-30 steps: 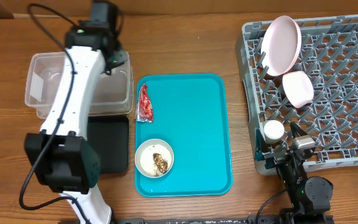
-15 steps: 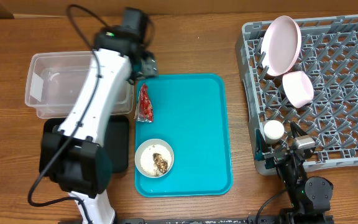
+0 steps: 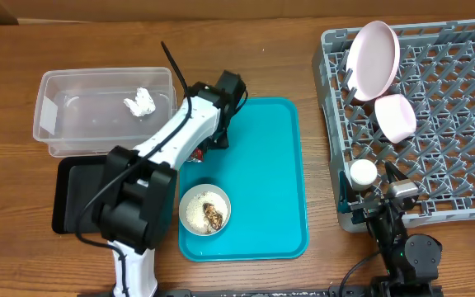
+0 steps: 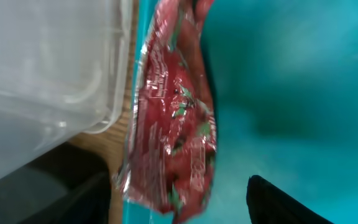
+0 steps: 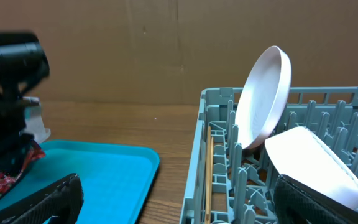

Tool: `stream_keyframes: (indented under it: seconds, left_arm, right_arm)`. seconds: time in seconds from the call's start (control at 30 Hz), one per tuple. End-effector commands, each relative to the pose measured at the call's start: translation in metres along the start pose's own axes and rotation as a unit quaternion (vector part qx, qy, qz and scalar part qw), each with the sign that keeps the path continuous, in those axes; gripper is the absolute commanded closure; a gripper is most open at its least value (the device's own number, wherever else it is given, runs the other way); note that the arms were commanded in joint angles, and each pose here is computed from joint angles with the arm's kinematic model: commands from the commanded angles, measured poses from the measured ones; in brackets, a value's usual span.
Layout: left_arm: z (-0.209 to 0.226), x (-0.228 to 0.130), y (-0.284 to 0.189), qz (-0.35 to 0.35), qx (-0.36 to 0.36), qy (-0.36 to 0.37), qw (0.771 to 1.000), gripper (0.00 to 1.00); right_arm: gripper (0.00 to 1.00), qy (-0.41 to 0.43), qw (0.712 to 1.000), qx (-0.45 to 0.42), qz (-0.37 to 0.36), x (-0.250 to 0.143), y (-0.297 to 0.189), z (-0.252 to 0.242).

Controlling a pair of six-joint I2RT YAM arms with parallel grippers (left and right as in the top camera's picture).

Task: Sort waste into correct bins and load items into the dishwasher
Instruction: 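Grasp the red wrapper with the left gripper and drop it in the clear bin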

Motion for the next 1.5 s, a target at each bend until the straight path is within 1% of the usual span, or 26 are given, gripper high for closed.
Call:
stream_keyframes:
  seconds: [0.0,0.07,0.13,0.17,0.2,0.23,0.3,0.37,0.47,0.53,0.67,0.77,0.87,0.97,1.07,1.1,1.13,1.17,1.2,1.3,1.33,1.4,1.47]
  left_arm:
    - [0.001,-0.003,0.016,0.006,0.023,-0.005,1.0,0.33]
    - [-0.002,-0.002,0.021,0.006,0.023,-0.005,1.0,0.39]
    - [-0.005,-0.002,0.029,0.011,0.026,-0.003,1.0,0.53]
    - [-0.006,-0.003,0.03,0.013,0.024,-0.003,1.0,0.61]
    - [-0.007,-0.004,0.031,0.017,0.02,-0.002,1.0,0.81]
    - [-0.008,-0.004,0.031,0.019,0.016,-0.002,1.0,0.94]
    - [-0.007,-0.002,0.025,0.019,0.013,-0.003,1.0,0.96]
    - [-0.005,0.001,0.016,0.018,0.013,-0.005,1.0,0.96]
    - [0.001,0.01,-0.011,0.011,0.007,-0.011,1.0,0.96]
    - [0.006,0.017,-0.033,0.002,-0.01,-0.019,1.0,0.96]
    - [0.028,0.039,-0.079,-0.045,-0.043,-0.052,0.997,0.96]
    - [0.054,0.052,-0.098,-0.08,-0.052,-0.085,0.992,0.96]
    - [0.088,0.061,-0.094,-0.087,-0.036,-0.125,0.988,0.96]
    - [0.123,0.068,-0.075,-0.069,-0.013,-0.166,0.984,0.96]
    - [0.145,0.073,-0.057,-0.052,-0.02,-0.202,0.978,0.96]
    - [0.147,0.074,-0.052,-0.045,-0.033,-0.201,0.978,0.84]
    - [0.148,0.075,-0.05,-0.04,-0.054,-0.193,0.979,0.54]
    - [0.147,0.075,-0.049,-0.033,-0.078,-0.179,0.98,0.38]
    - [0.146,0.073,-0.05,-0.026,-0.094,-0.172,0.98,0.32]
    - [0.151,0.068,-0.063,-0.01,-0.096,-0.169,0.981,0.31]
    - [0.154,0.066,-0.072,-0.007,-0.096,-0.167,0.981,0.32]
    - [0.155,0.062,-0.087,-0.005,-0.095,-0.162,0.982,0.4]
    - [0.153,0.056,-0.106,-0.01,-0.096,-0.153,0.984,0.42]
  right_arm:
    - [0.0,-0.002,1.0,0.001,0.0,-0.003,0.0,-0.001]
    - [0.0,-0.002,1.0,0.001,0.0,-0.003,0.0,-0.001]
    - [0.0,-0.002,1.0,0.001,0.0,-0.003,0.0,-0.001]
    - [0.0,-0.002,1.0,0.001,0.0,-0.003,0.0,-0.001]
    - [0.0,-0.002,1.0,0.001,0.0,-0.003,0.0,-0.001]
    - [0.0,-0.002,1.0,0.001,0.0,-0.003,0.0,-0.001]
    - [0.0,-0.002,1.0,0.001,0.0,-0.003,0.0,-0.001]
    - [0.0,-0.002,1.0,0.001,0.0,-0.003,0.0,-0.001]
    - [0.0,-0.002,1.0,0.001,0.0,-0.003,0.0,-0.001]
    - [0.0,-0.002,1.0,0.001,0.0,-0.003,0.0,-0.001]
    - [0.0,-0.002,1.0,0.001,0.0,-0.003,0.0,-0.001]
    - [0.0,-0.002,1.0,0.001,0.0,-0.003,0.0,-0.001]
    - [0.0,-0.002,1.0,0.001,0.0,-0.003,0.0,-0.001]
    - [0.0,-0.002,1.0,0.001,0.0,-0.003,0.0,-0.001]
    - [0.0,-0.002,1.0,0.001,0.0,-0.003,0.0,-0.001]
    - [0.0,-0.002,1.0,0.001,0.0,-0.003,0.0,-0.001]
    - [0.0,-0.002,1.0,0.001,0.0,-0.003,0.0,-0.001]
    - [0.0,-0.002,1.0,0.001,0.0,-0.003,0.0,-0.001]
    - [0.0,-0.002,1.0,0.001,0.0,-0.003,0.0,-0.001]
    - [0.0,-0.002,1.0,0.001,0.0,-0.003,0.0,-0.001]
    - [0.0,-0.002,1.0,0.001,0.0,-0.003,0.0,-0.001]
    - [0.0,-0.002,1.0,0.001,0.0,-0.003,0.0,-0.001]
    - [0.0,-0.002,1.0,0.001,0.0,-0.003,0.0,-0.001]
Point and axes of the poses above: each gripper's point midway between its finger pads, its own y axis out along the fingers, its own z axis along the line the jaws close on, x = y × z, the point moved 6 cm from there along -y, back along the fingers, and after that the axes turned 7 degrees about y, right-handed, at the moved point
